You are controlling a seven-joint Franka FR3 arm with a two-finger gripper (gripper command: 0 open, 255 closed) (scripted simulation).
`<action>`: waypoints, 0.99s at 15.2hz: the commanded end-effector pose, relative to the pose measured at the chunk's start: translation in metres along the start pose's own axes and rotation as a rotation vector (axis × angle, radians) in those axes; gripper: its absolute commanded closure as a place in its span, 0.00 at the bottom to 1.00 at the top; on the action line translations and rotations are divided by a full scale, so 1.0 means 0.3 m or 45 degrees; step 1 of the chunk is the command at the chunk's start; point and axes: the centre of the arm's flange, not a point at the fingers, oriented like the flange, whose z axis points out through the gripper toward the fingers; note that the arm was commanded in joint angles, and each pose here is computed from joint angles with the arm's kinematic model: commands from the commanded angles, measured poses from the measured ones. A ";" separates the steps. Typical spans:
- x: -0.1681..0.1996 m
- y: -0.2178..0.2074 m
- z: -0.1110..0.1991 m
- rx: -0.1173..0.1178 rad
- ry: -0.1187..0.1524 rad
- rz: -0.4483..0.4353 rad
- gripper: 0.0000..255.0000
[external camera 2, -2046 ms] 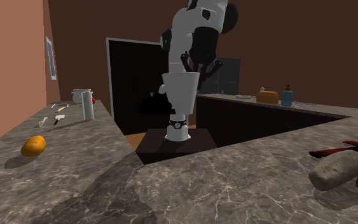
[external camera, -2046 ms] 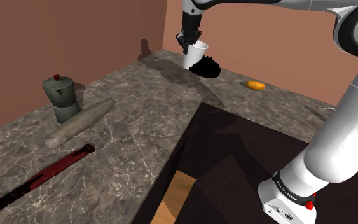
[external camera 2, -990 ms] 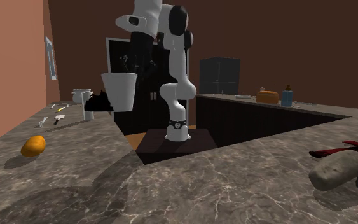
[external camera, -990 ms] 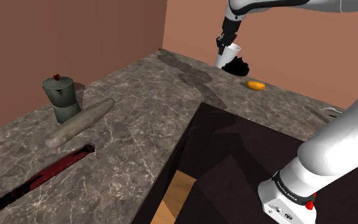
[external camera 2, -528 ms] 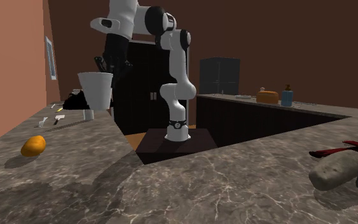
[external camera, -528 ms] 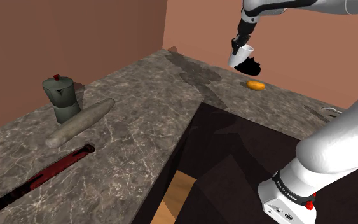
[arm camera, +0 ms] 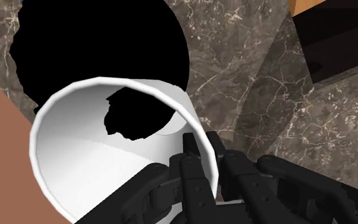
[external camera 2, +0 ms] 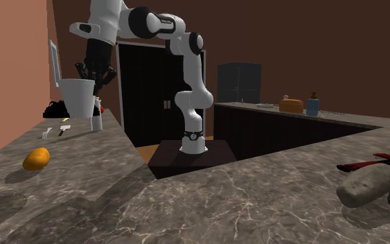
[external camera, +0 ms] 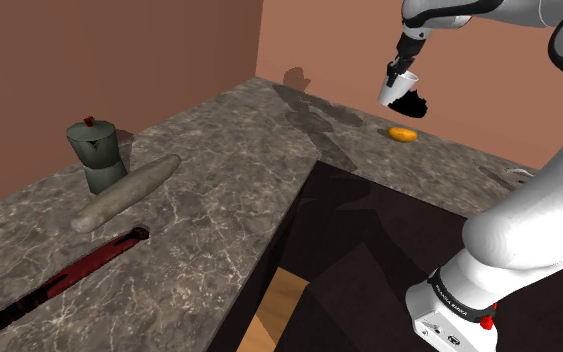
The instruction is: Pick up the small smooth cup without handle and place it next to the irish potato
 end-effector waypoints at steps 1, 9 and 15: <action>-0.030 0.081 0.008 -0.001 0.001 -0.002 1.00; -0.118 0.382 0.054 -0.001 0.001 -0.002 1.00; -0.131 0.362 0.157 -0.001 0.001 -0.002 1.00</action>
